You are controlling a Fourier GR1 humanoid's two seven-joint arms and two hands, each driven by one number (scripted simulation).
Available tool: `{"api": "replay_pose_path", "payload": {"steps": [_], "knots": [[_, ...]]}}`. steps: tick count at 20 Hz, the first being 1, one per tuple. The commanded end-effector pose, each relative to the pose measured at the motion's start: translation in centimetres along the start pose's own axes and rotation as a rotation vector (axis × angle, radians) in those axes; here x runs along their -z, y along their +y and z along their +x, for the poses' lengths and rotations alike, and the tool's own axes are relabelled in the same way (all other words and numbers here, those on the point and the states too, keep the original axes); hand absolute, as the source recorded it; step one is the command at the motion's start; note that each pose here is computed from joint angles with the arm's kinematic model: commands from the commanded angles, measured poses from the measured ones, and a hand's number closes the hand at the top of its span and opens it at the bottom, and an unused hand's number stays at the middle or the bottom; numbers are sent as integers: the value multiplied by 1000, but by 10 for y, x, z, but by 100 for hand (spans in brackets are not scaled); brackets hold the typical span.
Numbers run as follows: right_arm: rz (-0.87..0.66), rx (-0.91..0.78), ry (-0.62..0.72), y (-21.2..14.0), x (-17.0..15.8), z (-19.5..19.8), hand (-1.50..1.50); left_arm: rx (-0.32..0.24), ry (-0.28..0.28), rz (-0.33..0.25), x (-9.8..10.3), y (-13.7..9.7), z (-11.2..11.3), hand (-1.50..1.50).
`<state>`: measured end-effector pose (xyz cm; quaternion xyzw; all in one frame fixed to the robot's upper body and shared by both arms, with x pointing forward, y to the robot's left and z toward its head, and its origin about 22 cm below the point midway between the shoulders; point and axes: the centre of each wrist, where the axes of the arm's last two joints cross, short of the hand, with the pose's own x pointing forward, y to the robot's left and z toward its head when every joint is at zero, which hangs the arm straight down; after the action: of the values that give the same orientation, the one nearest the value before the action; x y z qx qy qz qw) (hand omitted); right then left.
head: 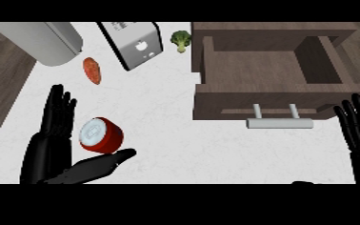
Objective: Pick up the can, place it into the drawer and close the drawer
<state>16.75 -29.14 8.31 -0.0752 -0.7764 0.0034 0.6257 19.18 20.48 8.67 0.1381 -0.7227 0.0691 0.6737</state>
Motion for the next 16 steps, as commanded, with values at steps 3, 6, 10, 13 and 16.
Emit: {"api": "replay_pose_path", "payload": {"steps": [3,6,10,13,16], "knots": [[-1,2,-12,10,-10,-20,-150,2,15,11,4,0,-38,-150],[8,-7,-2,3,-6,8,-150,2,45,10,23,-14,-27,-150],[-15,-6,-1,6,12,2,-150,8,26,43,11,21,-59,-150],[4,-14,12,-5,-10,-15,-150,11,51,53,-1,10,-68,-150],[24,-17,5,-8,-16,-12,-150,2,51,63,-1,26,-88,-150]]}}
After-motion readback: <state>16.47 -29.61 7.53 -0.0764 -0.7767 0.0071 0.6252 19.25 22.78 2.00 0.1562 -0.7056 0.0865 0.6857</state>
